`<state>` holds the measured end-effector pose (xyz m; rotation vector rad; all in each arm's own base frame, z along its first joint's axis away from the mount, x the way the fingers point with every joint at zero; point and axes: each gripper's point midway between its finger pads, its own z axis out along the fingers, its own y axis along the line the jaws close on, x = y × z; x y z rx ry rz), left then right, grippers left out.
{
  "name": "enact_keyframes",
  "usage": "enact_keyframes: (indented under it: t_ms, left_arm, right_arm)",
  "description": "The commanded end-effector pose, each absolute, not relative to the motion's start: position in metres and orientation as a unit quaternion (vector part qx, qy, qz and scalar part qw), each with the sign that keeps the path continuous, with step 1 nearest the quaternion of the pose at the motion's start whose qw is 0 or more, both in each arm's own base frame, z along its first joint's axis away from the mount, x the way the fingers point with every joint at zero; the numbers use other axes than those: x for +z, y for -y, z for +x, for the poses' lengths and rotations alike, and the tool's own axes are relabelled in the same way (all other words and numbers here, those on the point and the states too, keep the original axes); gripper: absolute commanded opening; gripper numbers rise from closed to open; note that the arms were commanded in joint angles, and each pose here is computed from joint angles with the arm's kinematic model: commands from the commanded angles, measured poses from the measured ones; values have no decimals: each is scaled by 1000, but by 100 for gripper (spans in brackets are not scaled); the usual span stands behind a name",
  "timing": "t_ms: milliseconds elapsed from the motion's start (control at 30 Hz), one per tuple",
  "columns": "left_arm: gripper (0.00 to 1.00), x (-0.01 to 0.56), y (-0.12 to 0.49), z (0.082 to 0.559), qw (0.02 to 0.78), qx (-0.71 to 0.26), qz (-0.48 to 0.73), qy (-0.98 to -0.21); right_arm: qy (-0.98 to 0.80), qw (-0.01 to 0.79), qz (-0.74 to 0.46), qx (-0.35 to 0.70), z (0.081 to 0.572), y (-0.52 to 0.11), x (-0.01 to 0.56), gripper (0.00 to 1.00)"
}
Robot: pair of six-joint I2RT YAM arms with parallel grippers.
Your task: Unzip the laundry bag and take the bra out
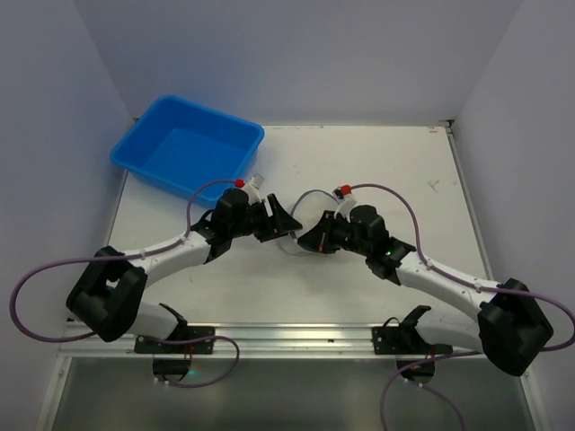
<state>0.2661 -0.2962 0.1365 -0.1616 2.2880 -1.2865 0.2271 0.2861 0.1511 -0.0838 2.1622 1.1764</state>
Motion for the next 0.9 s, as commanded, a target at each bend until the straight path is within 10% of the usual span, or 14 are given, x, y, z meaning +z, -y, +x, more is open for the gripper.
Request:
enact_keyframes:
  t_ms: [0, 233, 533, 867]
  left_arm:
    - [66, 152, 311, 283, 279, -486, -61, -826]
    - [1, 149, 316, 285, 278, -477, -63, -831]
    - [0, 137, 273, 279, 277, -475, -91, -830]
    - [1, 134, 255, 236, 272, -499, -84, -818]
  right_arm:
    - [-804, 365, -40, 469, 235, -295, 181, 0]
    - [-814, 375, -42, 441, 229, -279, 172, 0]
    - [-867, 423, 28, 262, 231, -182, 111, 0]
    - [-859, 425, 30, 284, 250, -172, 125, 0]
